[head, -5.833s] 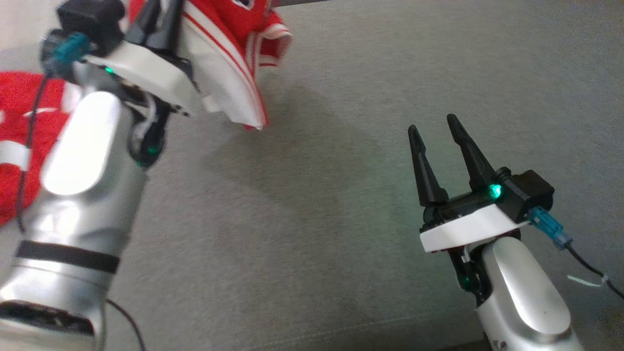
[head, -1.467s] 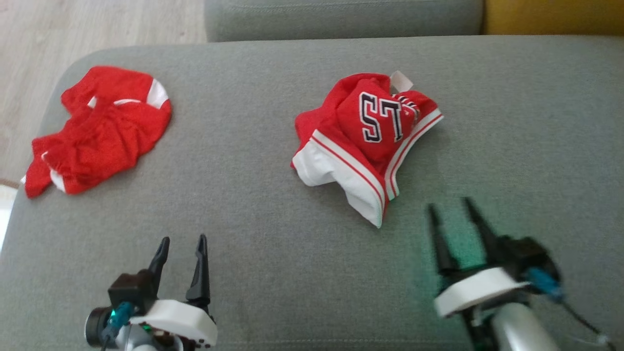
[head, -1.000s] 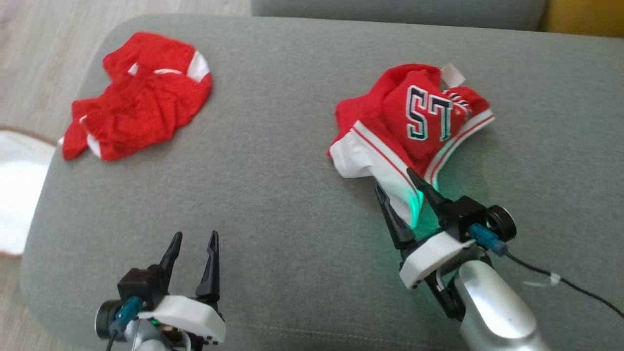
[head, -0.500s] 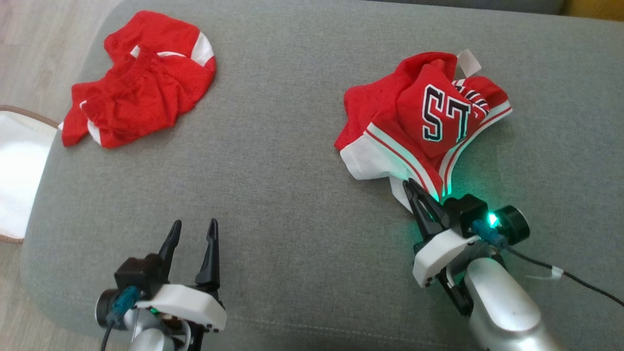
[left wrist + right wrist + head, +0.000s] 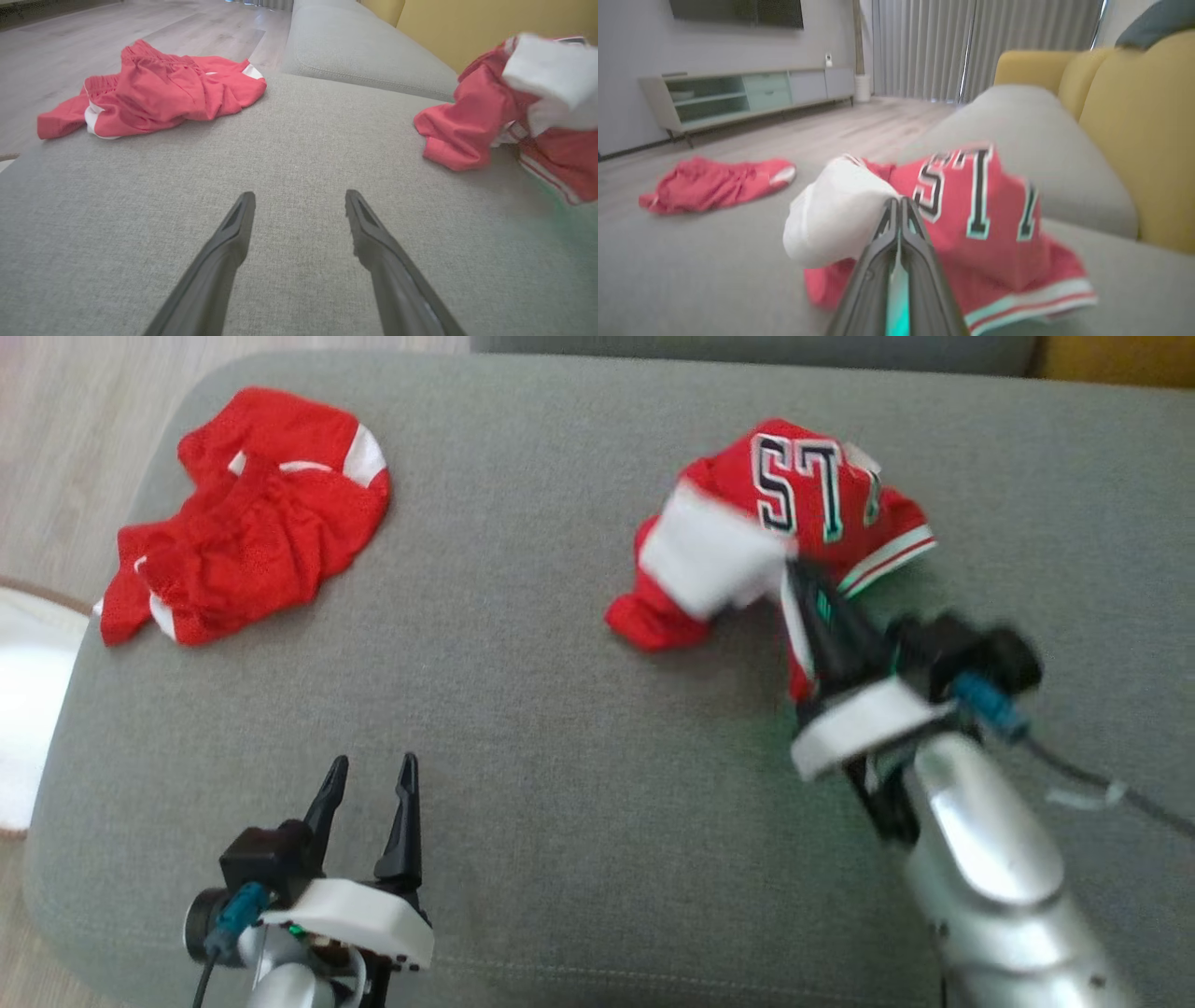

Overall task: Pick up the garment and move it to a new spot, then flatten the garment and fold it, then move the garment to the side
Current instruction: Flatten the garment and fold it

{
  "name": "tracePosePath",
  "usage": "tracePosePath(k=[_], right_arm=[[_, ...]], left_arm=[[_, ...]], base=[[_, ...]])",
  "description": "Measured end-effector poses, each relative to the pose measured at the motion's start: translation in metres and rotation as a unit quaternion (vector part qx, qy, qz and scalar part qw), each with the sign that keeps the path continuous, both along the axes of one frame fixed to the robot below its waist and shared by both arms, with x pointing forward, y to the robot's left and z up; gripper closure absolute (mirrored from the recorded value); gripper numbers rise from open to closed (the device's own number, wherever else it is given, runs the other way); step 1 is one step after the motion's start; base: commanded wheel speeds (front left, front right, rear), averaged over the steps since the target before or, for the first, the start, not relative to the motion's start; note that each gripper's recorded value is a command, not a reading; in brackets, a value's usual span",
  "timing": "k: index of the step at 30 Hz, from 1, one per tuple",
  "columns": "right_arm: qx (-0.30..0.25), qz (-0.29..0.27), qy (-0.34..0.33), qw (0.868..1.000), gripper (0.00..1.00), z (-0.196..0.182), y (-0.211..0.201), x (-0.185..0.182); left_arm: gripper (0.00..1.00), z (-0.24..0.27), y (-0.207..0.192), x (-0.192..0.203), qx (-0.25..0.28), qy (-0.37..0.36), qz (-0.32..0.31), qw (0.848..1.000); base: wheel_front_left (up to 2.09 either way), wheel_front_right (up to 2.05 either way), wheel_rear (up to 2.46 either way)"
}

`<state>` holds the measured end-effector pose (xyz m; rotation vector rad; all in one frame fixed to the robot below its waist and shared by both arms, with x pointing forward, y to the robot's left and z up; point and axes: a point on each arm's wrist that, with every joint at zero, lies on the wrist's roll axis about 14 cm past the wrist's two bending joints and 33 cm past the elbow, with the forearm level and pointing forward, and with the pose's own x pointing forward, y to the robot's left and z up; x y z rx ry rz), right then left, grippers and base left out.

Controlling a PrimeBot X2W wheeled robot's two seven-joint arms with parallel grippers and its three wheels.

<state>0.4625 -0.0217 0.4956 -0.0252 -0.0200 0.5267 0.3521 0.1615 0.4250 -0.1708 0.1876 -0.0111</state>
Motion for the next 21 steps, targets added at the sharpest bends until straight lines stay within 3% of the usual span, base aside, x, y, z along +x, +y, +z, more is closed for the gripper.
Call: tracePosePath(k=[4, 5, 7, 13, 21], right_arm=[[0.013, 0.011, -0.118, 0.993, 1.00, 0.087, 0.009, 0.018], [0.013, 0.011, -0.118, 0.993, 1.00, 0.087, 0.009, 0.018], [0.011, 0.027, -0.172, 0.985, 1.00, 0.128, 0.019, 0.022], [-0.013, 0.082, -0.281, 0.956, 1.00, 0.219, 0.059, 0.037], [-0.027, 0.169, -0.394, 0.903, 1.00, 0.318, 0.142, 0.014]], left_arm=[[0.00, 0.008, -0.004, -0.001, -0.001, -0.013, -0.006, 1.000], [0.00, 0.008, -0.004, -0.001, -0.001, -0.013, -0.006, 1.000], [0.00, 0.012, -0.006, -0.002, -0.004, -0.019, -0.008, 1.000], [0.00, 0.014, -0.006, -0.015, -0.010, -0.020, -0.006, 1.000], [0.00, 0.012, 0.020, -0.045, -0.015, -0.014, 0.049, 0.999]], base=[[0.00, 0.00, 0.00], [0.00, 0.00, 0.00], [0.00, 0.00, 0.00], [0.00, 0.00, 0.00], [0.00, 0.00, 0.00]])
